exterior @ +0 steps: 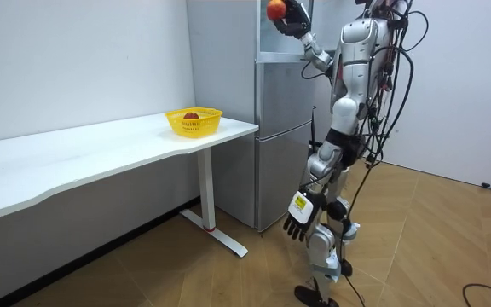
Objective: Retrieve from the upper fridge
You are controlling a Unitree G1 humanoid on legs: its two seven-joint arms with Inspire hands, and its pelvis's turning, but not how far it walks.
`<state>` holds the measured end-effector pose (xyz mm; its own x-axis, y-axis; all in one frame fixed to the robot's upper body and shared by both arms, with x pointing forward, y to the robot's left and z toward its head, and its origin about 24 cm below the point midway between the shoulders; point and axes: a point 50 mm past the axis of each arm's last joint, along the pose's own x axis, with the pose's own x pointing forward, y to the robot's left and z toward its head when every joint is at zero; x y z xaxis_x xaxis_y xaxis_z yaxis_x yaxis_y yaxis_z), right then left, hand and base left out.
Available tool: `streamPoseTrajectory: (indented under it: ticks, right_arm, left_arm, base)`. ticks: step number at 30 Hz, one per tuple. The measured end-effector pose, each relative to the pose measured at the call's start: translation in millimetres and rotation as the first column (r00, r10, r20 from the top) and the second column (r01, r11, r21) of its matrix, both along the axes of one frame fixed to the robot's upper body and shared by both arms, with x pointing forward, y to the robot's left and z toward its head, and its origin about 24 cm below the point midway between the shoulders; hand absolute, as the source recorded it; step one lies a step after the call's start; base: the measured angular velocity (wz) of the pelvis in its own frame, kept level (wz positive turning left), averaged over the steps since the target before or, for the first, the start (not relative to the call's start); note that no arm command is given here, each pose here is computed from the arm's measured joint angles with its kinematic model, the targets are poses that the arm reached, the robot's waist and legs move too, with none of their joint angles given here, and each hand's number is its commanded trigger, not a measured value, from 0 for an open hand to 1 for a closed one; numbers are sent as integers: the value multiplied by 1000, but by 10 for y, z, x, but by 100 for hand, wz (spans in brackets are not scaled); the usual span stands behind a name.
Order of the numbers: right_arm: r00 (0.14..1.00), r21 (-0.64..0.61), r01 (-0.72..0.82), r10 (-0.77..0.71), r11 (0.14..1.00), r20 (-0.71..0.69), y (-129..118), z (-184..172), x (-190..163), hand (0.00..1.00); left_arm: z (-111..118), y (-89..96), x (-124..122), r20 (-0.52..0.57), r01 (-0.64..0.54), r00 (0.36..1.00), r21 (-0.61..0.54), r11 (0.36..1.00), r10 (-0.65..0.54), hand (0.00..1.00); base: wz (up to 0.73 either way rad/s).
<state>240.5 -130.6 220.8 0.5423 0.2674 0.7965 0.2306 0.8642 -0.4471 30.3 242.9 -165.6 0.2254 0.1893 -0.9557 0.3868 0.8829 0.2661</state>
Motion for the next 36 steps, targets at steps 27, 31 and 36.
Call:
streamPoseTrajectory:
  ticks: [27,31,36]
  right_arm:
    - [972,-350,-24,-59,936,-225,420,-540,583,100]
    - [918,-409,6,-167,913,-360,346,-918,733,100]
    - [846,-481,26,-276,876,-456,229,-1193,921,100]
  left_arm:
    - [60,186,97,-8,42,999,11,999,-41,0]
    - [77,242,124,-17,38,999,33,999,-38,0]
    - [96,273,222,-7,40,999,45,998,-40,0]
  base:
    - [13]
    - [18]
    - [14]
